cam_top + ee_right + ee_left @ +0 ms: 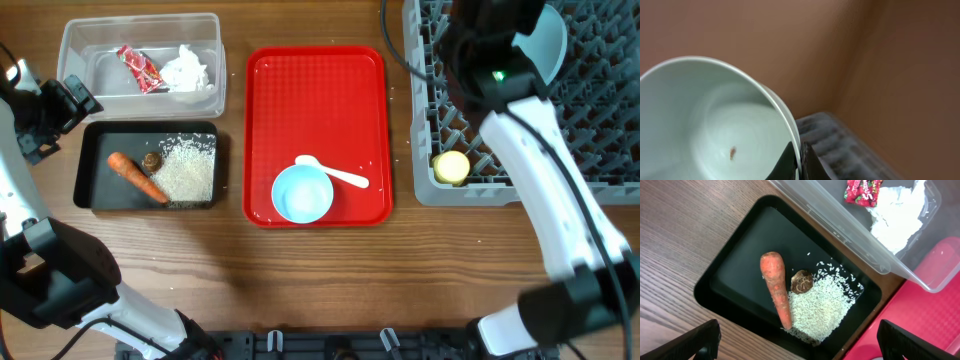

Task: Sort waste into correct bins and load items into the dishwasher rack
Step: 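Carry the green bowl right and tilt it into the rack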

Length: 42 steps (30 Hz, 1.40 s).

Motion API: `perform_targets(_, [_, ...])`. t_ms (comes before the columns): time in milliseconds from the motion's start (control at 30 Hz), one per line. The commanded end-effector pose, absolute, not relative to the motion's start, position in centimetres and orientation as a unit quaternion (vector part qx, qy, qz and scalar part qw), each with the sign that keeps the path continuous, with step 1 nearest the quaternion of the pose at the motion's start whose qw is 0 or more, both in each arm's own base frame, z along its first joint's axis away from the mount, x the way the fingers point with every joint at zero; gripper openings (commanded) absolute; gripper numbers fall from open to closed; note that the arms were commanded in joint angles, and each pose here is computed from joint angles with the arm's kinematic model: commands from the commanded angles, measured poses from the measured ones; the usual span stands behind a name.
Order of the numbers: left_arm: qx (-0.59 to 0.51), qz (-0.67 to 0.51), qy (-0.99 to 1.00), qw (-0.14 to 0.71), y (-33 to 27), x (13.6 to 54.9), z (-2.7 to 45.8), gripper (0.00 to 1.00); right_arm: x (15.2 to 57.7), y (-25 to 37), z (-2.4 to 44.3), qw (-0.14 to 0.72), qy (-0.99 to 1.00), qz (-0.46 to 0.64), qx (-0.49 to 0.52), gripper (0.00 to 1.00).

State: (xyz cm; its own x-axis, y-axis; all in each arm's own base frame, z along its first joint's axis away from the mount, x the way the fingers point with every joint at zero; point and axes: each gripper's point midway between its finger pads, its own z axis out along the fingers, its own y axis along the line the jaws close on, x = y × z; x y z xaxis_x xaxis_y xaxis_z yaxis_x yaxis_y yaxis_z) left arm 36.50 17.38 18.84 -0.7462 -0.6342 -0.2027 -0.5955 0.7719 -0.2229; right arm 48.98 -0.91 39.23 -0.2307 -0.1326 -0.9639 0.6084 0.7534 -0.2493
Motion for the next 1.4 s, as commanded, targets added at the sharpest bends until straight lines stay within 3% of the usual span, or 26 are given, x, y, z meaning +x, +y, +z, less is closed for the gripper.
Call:
perform_targets(0, [-0.328,-0.068,0.930,0.152,17.3,36.4,20.2,1.00,50.5,-5.5,34.6,0.469,0.730,-0.487,0.101,0.04])
perform_targets(233, [-0.328,-0.068,0.930,0.152,17.3,36.4,20.2,1.00,54.7,-8.5,26.8,0.341,0.734,-0.587,-0.005,0.04])
perform_targets(467, [-0.328,-0.068,0.930,0.152,17.3,36.4,20.2,1.00,55.9,-8.4,22.4,0.315,0.745,-0.587,-0.028,0.04])
perform_targets(1033, [-0.328,-0.068,0.930,0.153,17.3,36.4,20.2,1.00,58.8,-6.4,20.0,0.380,0.767,-0.512,-0.069,0.04])
perform_targets(1367, [-0.328,-0.068,0.930,0.153,17.3,36.4,20.2,1.00,58.5,-9.2,17.2,0.341,0.775,-0.529,-0.061,0.04])
